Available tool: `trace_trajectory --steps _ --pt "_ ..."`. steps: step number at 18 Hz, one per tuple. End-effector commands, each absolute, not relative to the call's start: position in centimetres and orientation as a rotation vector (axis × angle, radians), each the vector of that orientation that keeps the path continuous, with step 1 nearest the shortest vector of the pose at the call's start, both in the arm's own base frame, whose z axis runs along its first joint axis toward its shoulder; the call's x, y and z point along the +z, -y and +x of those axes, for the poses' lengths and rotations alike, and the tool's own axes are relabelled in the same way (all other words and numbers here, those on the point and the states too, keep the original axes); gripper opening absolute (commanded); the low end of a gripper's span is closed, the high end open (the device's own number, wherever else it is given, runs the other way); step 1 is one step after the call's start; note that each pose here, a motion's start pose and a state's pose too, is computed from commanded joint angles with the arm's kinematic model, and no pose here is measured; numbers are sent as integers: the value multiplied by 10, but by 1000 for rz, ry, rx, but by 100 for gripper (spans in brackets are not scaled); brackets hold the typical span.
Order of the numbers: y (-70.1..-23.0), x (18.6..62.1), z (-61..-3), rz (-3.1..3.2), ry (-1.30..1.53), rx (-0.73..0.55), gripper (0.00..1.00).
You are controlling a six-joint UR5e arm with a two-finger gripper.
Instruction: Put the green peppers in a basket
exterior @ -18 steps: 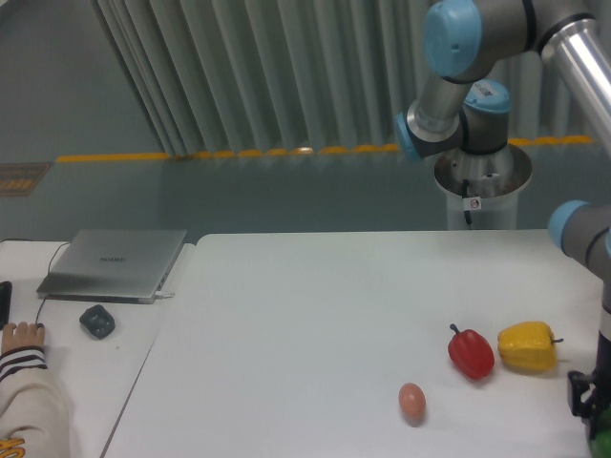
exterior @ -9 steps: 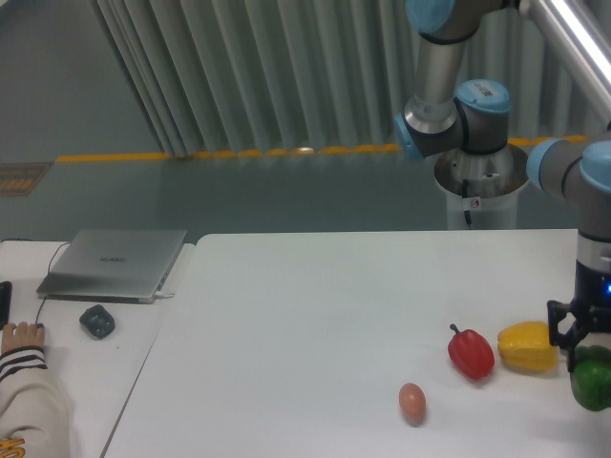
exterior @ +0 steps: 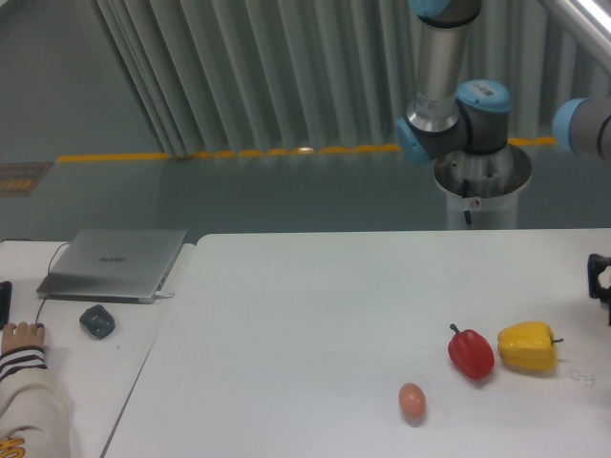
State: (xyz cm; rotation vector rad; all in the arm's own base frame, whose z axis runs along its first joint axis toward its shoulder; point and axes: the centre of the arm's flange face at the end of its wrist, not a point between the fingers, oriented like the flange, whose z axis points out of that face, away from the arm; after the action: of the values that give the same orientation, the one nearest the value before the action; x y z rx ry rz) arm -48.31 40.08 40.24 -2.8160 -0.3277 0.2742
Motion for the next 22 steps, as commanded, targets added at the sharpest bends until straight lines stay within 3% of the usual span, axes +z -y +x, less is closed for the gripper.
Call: trace_trajectory --steps 9,22 --pt "-376 397 -495 -2974 56 356 55" --pt "-312 356 -541 -3065 -198 222 55"
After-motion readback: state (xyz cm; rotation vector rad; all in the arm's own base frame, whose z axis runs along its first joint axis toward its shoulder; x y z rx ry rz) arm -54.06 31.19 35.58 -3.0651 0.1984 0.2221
